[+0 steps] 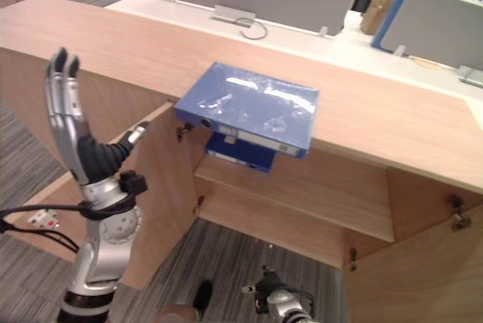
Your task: Walk over to the cabinet, pick up the folder, carry it to the office cabinet, place the folder inside the office cabinet, then close the office cabinet door
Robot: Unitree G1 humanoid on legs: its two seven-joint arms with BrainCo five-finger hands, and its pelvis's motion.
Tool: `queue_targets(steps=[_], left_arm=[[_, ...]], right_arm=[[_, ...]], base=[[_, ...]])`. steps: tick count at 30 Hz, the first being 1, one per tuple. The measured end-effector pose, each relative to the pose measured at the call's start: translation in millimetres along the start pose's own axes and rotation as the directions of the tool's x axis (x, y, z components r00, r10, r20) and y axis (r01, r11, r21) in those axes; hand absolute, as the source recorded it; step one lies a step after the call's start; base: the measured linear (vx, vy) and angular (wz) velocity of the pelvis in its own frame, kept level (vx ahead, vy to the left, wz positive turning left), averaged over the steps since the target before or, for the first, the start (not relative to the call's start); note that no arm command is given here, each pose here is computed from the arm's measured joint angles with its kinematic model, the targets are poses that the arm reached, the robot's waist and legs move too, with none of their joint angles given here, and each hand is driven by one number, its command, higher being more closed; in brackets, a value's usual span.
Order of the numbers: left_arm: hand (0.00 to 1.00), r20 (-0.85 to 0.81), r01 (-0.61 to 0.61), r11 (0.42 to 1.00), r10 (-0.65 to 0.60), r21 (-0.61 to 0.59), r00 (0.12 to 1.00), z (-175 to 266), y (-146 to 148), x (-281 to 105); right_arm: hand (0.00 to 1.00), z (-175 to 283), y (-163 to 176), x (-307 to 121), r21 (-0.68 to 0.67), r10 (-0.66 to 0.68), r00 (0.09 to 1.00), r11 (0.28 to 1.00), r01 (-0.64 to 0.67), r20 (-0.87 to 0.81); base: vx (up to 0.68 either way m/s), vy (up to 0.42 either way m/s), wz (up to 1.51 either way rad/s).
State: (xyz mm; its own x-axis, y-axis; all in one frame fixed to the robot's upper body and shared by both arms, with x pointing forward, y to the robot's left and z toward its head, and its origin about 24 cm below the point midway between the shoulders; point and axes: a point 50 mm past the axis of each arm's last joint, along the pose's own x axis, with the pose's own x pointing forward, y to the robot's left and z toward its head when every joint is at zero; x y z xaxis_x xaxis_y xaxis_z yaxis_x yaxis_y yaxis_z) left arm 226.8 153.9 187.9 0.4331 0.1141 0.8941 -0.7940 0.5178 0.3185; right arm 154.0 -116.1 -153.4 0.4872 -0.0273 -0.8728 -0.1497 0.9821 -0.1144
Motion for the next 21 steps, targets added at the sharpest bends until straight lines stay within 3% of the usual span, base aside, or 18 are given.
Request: queue_targets(steps=[7,21], left_arm=[[0.0,0.035,0.13,0.988,-0.133,0.083,0.99,-10,-23,3],[0.0,-0.057,0.364,0.915,-0.36,0.171,0.931,-42,-47,-14]], right_arm=[[0.0,-10,-3,-1,-0.085,0.018,1.0,0.996,-0.019,-0.017],[0.0,-10,-3,-1,-0.114,0.045,0.999,0.992,-0.046,-0.012]], base=[[-0.01,-0.04,-0.17],[0.0,0.005,-0.09]])
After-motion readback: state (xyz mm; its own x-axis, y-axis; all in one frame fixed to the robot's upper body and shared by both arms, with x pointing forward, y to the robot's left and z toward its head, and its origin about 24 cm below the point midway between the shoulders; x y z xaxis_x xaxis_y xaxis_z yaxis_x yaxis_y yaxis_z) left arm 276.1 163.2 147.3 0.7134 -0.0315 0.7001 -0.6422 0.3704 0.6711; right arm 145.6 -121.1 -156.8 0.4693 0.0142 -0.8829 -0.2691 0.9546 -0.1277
